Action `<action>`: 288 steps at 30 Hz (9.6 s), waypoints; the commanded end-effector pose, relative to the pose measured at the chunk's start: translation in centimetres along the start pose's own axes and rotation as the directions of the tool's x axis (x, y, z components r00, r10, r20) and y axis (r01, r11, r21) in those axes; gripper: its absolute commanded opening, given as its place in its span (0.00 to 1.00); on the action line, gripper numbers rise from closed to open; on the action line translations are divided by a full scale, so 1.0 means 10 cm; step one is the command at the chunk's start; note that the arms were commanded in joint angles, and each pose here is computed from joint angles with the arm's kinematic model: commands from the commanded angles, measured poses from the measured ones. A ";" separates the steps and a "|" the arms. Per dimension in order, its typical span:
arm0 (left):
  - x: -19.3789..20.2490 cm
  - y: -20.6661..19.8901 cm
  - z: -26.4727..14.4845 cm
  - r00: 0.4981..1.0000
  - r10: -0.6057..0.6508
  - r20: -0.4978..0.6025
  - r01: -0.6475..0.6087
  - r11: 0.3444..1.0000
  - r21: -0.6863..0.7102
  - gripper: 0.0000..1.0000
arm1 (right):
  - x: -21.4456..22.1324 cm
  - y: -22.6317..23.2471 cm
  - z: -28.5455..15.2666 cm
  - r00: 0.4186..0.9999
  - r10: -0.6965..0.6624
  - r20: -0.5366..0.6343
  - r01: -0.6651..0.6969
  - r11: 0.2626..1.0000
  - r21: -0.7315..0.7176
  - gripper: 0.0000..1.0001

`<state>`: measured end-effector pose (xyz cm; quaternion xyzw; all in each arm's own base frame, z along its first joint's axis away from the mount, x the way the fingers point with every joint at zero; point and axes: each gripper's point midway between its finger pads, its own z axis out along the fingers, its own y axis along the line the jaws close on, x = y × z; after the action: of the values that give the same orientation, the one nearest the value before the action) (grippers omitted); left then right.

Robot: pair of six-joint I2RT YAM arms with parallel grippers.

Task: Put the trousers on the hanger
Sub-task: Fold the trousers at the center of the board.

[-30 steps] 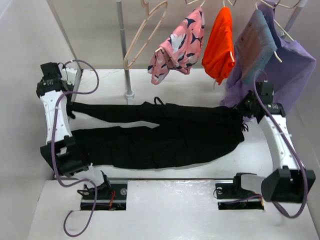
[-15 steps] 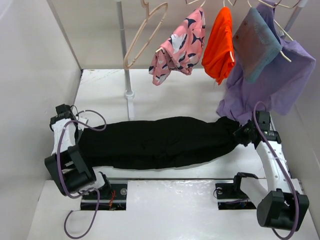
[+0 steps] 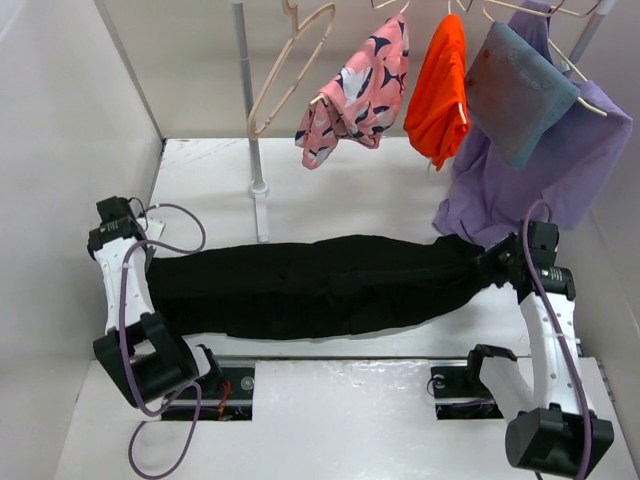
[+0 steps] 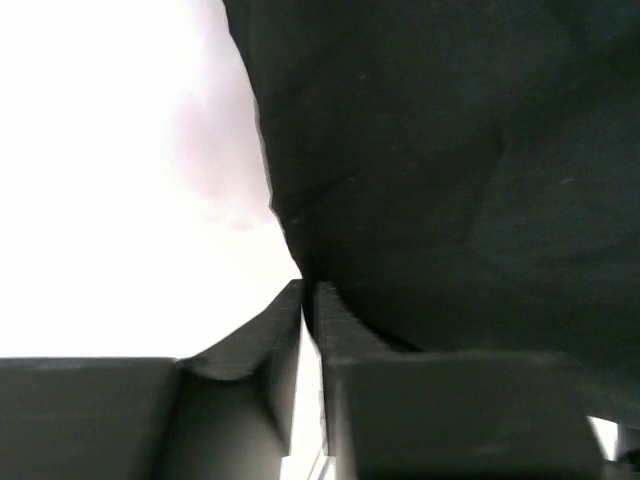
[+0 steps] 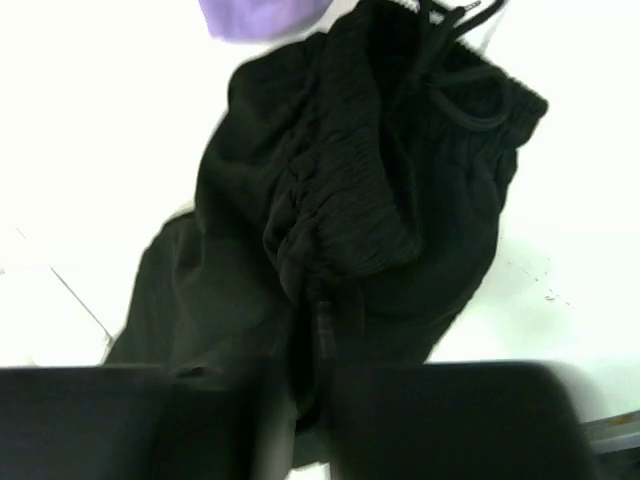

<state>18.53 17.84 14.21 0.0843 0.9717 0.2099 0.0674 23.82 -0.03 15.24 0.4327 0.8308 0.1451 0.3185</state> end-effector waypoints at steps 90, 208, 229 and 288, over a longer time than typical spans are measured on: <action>-0.42 -0.55 0.55 0.997 -0.075 0.022 0.072 0.991 0.113 0.62 | -0.14 -1.04 0.84 0.993 0.120 0.008 -0.112 0.893 0.437 0.99; -1.19 -2.90 -0.76 0.755 0.472 0.456 -0.584 0.800 0.140 0.91 | 1.83 1.27 -0.15 0.688 -0.719 -0.103 0.621 0.656 -0.430 1.00; -0.87 -2.20 -0.39 0.854 0.403 0.330 -0.446 0.893 0.063 0.00 | 2.18 1.17 1.17 0.677 -0.625 -0.390 0.425 0.764 -0.486 0.25; -1.35 -0.97 -1.78 0.465 0.039 0.885 -0.018 0.999 -0.035 0.77 | 1.31 1.66 0.65 0.756 -0.652 -0.056 0.605 0.730 -0.319 0.15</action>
<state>26.80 0.98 18.00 0.2135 0.8656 0.1784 0.4163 32.40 20.45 9.79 0.0729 0.9389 0.1743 0.2876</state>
